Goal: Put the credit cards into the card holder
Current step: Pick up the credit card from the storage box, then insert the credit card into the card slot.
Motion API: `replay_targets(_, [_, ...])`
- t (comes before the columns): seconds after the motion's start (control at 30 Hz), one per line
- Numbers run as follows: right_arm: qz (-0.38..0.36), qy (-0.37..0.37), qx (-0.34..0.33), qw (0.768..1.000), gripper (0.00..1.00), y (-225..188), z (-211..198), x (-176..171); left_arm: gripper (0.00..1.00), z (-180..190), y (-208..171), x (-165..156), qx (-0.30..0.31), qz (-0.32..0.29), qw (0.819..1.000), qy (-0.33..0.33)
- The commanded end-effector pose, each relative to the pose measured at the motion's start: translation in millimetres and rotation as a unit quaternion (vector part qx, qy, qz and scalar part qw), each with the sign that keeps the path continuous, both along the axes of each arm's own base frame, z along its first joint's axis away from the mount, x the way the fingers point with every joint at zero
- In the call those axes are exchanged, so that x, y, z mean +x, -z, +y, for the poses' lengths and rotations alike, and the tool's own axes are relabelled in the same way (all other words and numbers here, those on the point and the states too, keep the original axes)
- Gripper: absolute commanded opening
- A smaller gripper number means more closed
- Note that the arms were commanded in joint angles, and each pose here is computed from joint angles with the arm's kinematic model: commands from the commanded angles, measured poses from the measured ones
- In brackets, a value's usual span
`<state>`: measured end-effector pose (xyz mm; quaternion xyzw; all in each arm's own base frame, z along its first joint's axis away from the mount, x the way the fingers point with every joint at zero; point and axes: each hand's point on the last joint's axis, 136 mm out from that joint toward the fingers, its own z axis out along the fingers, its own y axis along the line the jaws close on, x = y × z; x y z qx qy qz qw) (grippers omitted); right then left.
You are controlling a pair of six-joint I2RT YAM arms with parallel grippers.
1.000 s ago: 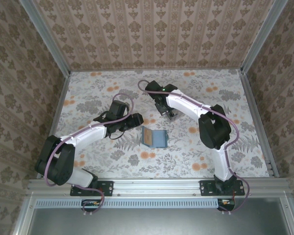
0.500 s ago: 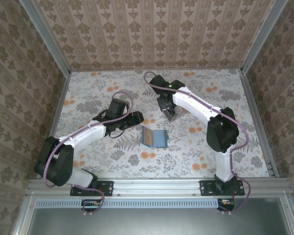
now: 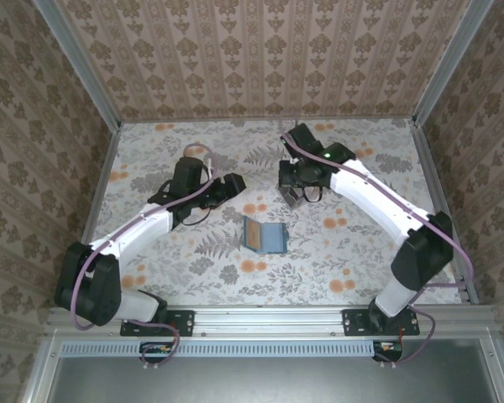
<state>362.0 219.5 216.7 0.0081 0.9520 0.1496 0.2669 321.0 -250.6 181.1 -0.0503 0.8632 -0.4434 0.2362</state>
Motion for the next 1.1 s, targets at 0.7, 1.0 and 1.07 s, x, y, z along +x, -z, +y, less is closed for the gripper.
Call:
replay_targets(0.7, [0.024, -0.008, 0.345, 0.938, 0.02, -49, 34, -17, 0.53, -68, -76, 3, -0.223, -0.015, 0.965, 0.134])
replay_targets(1.0, [0.028, 0.011, 0.341, 0.939, 0.03, -41, 28, -13, 0.24, -67, -76, 2, -0.229, -0.012, 0.964, 0.132])
replay_targets(1.07, [0.031, 0.017, 0.345, 0.938, 0.03, -39, 27, -12, 0.19, -67, -75, 2, -0.229, -0.009, 0.965, 0.129])
